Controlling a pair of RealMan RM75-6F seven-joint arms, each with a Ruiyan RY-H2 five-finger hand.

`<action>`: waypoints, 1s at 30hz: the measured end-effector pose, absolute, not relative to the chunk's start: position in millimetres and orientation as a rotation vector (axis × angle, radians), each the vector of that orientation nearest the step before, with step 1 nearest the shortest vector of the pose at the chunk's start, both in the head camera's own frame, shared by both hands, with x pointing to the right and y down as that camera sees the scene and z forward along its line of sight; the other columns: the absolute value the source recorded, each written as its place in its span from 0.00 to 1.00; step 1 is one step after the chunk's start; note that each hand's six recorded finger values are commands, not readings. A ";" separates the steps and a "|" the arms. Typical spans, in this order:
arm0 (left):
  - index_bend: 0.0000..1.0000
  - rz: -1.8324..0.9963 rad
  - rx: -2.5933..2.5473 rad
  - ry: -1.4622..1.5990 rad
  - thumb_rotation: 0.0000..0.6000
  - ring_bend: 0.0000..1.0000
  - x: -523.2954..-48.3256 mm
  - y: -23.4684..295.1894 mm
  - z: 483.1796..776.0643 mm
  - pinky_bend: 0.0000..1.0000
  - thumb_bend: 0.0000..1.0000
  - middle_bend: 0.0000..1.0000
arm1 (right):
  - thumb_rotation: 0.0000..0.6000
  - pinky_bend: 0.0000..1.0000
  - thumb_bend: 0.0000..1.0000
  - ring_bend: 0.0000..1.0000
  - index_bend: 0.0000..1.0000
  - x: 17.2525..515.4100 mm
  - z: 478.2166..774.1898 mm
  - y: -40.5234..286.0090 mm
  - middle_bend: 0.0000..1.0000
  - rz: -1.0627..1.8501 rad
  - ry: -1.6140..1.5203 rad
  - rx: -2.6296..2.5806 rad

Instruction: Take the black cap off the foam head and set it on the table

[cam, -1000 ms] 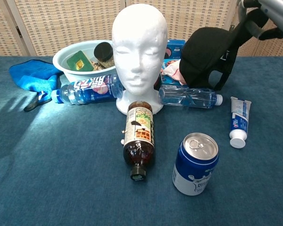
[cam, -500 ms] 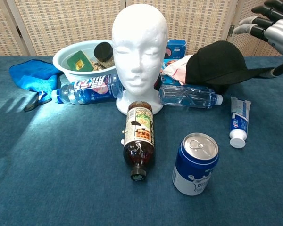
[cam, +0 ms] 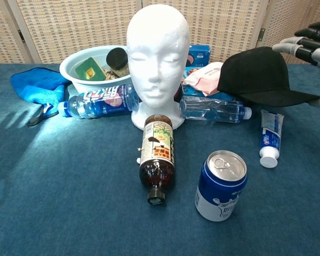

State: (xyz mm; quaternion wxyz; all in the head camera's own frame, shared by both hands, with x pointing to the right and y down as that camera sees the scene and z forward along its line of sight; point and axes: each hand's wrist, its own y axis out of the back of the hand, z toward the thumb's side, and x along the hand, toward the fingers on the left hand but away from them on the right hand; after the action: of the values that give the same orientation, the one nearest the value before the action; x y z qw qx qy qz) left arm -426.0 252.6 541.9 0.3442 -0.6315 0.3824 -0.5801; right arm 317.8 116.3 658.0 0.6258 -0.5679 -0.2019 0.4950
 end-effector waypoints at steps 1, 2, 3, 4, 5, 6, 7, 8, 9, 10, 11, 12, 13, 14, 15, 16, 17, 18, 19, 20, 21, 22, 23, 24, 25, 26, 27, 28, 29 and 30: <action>0.08 -1.508 -1.638 0.993 1.00 0.00 -426.2 252.7 541.7 0.00 0.48 0.00 | 1.00 0.00 0.00 0.00 0.00 318.6 658.0 118.8 0.00 1.141 -0.447 -1.308; 0.08 -1.509 -1.637 0.993 1.00 0.00 -426.3 252.7 541.3 0.00 0.48 0.00 | 1.00 0.00 0.00 0.00 0.00 320.0 657.8 122.1 0.00 1.149 -0.423 -1.311; 0.08 -1.508 -1.638 0.994 1.00 0.00 -425.9 253.0 540.9 0.00 0.49 0.00 | 1.00 0.00 0.00 0.00 0.00 320.9 657.6 124.4 0.00 1.155 -0.403 -1.311; 0.08 -1.507 -1.640 0.993 1.00 0.00 -425.4 253.3 540.8 0.00 0.49 0.00 | 1.00 0.00 0.00 0.00 0.00 321.7 657.2 127.0 0.00 1.161 -0.384 -1.311; 0.08 -1.506 -1.642 0.992 1.00 0.00 -425.1 253.3 540.7 0.00 0.49 0.00 | 1.00 0.00 0.00 0.00 0.00 322.3 656.7 130.6 0.00 1.169 -0.360 -1.314; 0.08 -1.506 -1.642 0.991 1.00 0.00 -424.8 253.4 540.7 0.00 0.49 0.00 | 1.00 0.00 0.00 0.00 0.00 322.6 656.3 133.6 0.00 1.174 -0.345 -1.319; 0.08 -1.506 -1.643 0.991 1.00 0.00 -424.4 253.4 540.9 0.00 0.49 0.00 | 1.00 0.00 0.00 0.00 0.00 322.7 655.9 136.8 0.00 1.178 -0.330 -1.326; 0.08 -1.506 -1.645 0.990 1.00 0.00 -424.1 253.4 541.2 0.00 0.49 0.00 | 1.00 0.00 0.00 0.00 0.00 323.1 655.4 141.3 0.00 1.184 -0.310 -1.335; 0.08 -1.505 -1.647 0.989 1.00 0.00 -423.5 253.4 541.3 0.00 0.49 0.00 | 1.00 0.00 0.00 0.00 0.00 323.7 655.0 144.9 0.00 1.187 -0.294 -1.340; 0.08 -1.503 -1.647 0.987 1.00 0.00 -422.9 253.1 541.5 0.00 0.49 0.00 | 1.00 0.00 0.00 0.00 0.00 324.4 654.5 148.3 0.00 1.190 -0.281 -1.344; 0.08 -1.501 -1.648 0.986 1.00 0.00 -422.5 252.8 541.5 0.00 0.49 0.00 | 1.00 0.00 0.00 0.00 0.00 324.7 654.0 152.8 0.00 1.192 -0.269 -1.351; 0.08 -1.498 -1.649 0.986 1.00 0.00 -422.0 252.3 541.3 0.00 0.49 0.00 | 1.00 0.00 0.00 0.00 0.00 325.1 653.4 155.4 0.00 1.193 -0.265 -1.353; 0.08 -1.497 -1.649 0.986 1.00 0.00 -422.0 252.2 541.2 0.00 0.49 0.00 | 1.00 0.00 0.00 0.00 0.00 325.5 652.5 156.7 0.00 1.193 -0.265 -1.351; 0.08 -1.497 -1.648 0.986 1.00 0.00 -422.1 252.0 541.0 0.00 0.49 0.00 | 1.00 0.00 0.00 0.00 0.00 325.5 650.6 157.0 0.00 1.189 -0.271 -1.348; 0.08 -1.495 -1.645 0.987 1.00 0.00 -422.4 251.5 540.5 0.00 0.49 0.00 | 1.00 0.00 0.00 0.00 0.00 325.9 648.8 157.2 0.00 1.188 -0.280 -1.345; 0.08 -1.496 -1.645 0.987 1.00 0.00 -422.6 251.4 540.4 0.00 0.49 0.00 | 1.00 0.00 0.00 0.00 0.00 326.7 646.5 157.2 0.00 1.188 -0.290 -1.341; 0.08 -1.497 -1.644 0.988 1.00 0.00 -423.0 251.4 540.4 0.00 0.49 0.00 | 1.00 0.00 0.00 0.00 0.00 327.6 643.2 157.0 0.00 1.187 -0.305 -1.336; 0.08 -1.500 -1.643 0.989 1.00 0.00 -423.6 251.5 540.2 0.00 0.49 0.00 | 1.00 0.00 0.00 0.00 0.00 328.4 640.3 156.7 0.00 1.186 -0.318 -1.332; 0.08 -1.502 -1.642 0.990 1.00 0.00 -424.0 251.5 540.4 0.00 0.49 0.00 | 1.00 0.00 0.00 0.00 0.00 329.4 637.2 156.3 0.00 1.185 -0.331 -1.328; 0.08 -1.504 -1.642 0.990 1.00 0.00 -424.6 251.6 540.7 0.00 0.48 0.00 | 1.00 0.00 0.00 0.00 0.00 330.8 632.9 155.4 0.00 1.183 -0.350 -1.323; 0.08 -1.508 -1.643 0.991 1.00 0.00 -425.2 251.7 541.3 0.00 0.49 0.00 | 1.00 0.00 0.00 0.00 0.00 331.8 629.6 154.8 0.00 1.179 -0.365 -1.321; 0.08 -1.509 -1.644 0.990 1.00 0.00 -425.5 251.8 541.7 0.00 0.49 0.00 | 1.00 0.00 0.00 0.00 0.00 332.8 626.7 154.3 0.00 1.176 -0.379 -1.324; 0.08 -1.509 -1.644 0.990 1.00 0.00 -425.7 251.7 541.8 0.00 0.48 0.00 | 1.00 0.00 0.00 0.00 0.00 334.4 623.3 154.0 0.01 1.174 -0.397 -1.333; 0.08 -1.508 -1.644 0.992 1.00 0.00 -425.9 251.6 541.8 0.00 0.49 0.00 | 1.00 0.00 0.00 0.00 0.00 335.7 620.5 153.8 0.04 1.173 -0.414 -1.343; 0.08 -1.508 -1.644 0.992 1.00 0.00 -426.1 251.5 541.9 0.00 0.49 0.00 | 1.00 0.00 0.00 0.00 0.00 337.0 617.2 153.6 0.05 1.170 -0.433 -1.353; 0.08 -1.508 -1.644 0.993 1.00 0.00 -426.2 251.4 541.9 0.00 0.49 0.00 | 1.00 0.00 0.00 0.00 0.01 339.5 611.9 153.2 0.08 1.167 -0.463 -1.365; 0.08 -1.508 -1.643 0.993 1.00 0.00 -426.2 251.3 541.7 0.00 0.49 0.00 | 1.00 0.00 0.00 0.00 0.03 342.1 607.2 153.1 0.09 1.165 -0.486 -1.372; 0.08 -1.508 -1.643 0.993 1.00 0.00 -426.2 251.3 541.6 0.00 0.49 0.00 | 1.00 0.01 0.00 0.01 0.05 345.2 602.5 153.2 0.10 1.166 -0.506 -1.376; 0.08 -1.508 -1.642 0.993 1.00 0.00 -426.4 251.4 541.5 0.00 0.49 0.00 | 1.00 0.03 0.00 0.02 0.07 349.5 596.9 154.0 0.11 1.172 -0.521 -1.377; 0.08 -1.507 -1.642 0.994 1.00 0.00 -426.4 251.5 541.2 0.00 0.49 0.00 | 1.00 0.05 0.00 0.03 0.08 352.8 593.6 155.3 0.12 1.180 -0.526 -1.377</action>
State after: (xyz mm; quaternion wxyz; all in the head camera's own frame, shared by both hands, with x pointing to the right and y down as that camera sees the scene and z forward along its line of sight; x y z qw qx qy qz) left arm -426.4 251.5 541.2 0.3435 -0.6318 0.3825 -0.5801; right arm 352.8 155.3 593.6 0.5864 -0.5908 -0.2255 0.5062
